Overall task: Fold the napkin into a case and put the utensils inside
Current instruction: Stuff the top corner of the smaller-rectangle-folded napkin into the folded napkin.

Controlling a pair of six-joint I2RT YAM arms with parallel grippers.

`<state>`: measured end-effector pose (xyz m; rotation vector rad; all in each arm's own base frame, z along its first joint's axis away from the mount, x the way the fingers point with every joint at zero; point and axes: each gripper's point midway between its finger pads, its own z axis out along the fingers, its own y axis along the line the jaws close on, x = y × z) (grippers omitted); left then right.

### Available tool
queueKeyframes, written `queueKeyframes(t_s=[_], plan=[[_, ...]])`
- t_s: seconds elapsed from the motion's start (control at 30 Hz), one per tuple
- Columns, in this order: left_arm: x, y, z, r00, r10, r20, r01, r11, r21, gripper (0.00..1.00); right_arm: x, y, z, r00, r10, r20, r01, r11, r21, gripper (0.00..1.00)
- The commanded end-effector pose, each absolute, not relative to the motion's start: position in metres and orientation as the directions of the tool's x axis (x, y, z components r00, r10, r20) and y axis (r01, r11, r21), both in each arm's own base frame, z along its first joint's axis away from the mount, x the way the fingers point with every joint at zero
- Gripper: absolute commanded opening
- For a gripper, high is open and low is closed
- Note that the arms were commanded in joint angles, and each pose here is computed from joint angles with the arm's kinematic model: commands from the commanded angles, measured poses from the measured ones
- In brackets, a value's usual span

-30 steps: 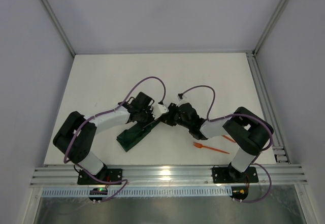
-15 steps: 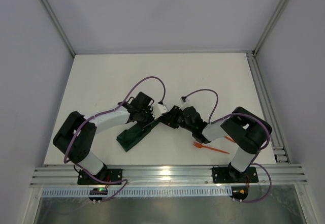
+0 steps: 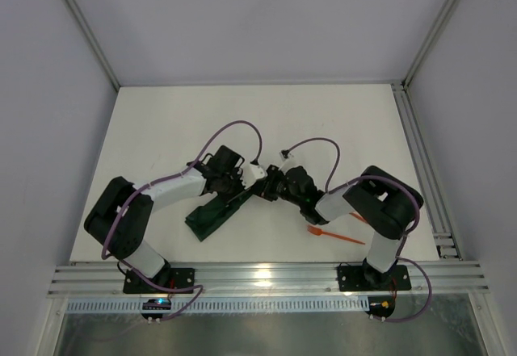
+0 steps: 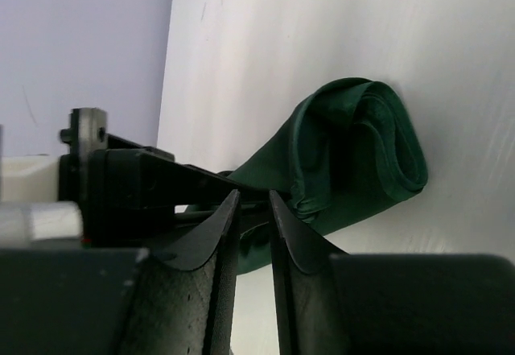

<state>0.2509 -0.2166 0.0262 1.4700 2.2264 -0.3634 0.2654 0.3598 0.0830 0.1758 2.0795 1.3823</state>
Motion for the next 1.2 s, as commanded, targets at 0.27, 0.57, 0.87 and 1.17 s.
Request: queueKeyframes(t_s=[0.27, 0.57, 0.87, 1.17], plan=[[0.252, -0.221, 0.032, -0.331, 0.782, -0.528, 0.917, 0.398, 0.015, 0.06, 0.294, 0.376, 0.08, -0.748, 0.445, -0.493, -0.256, 0.492, 0.832, 0.31], [0.252, -0.224, 0.036, -0.328, 0.775, -0.54, 0.918, 0.396, 0.011, 0.06, 0.294, 0.374, 0.05, -0.783, 0.413, -0.465, -0.188, 0.556, 0.81, 0.32], [0.252, -0.225, 0.035, -0.327, 0.775, -0.54, 0.919, 0.393, 0.009, 0.06, 0.292, 0.374, 0.043, -0.801, 0.391, -0.453, -0.164, 0.584, 0.795, 0.35], [0.257, -0.226, 0.037, -0.322, 0.775, -0.545, 0.918, 0.396, 0.022, 0.07, 0.287, 0.394, 0.043, -0.839, 0.35, -0.415, -0.169, 0.558, 0.812, 0.37]])
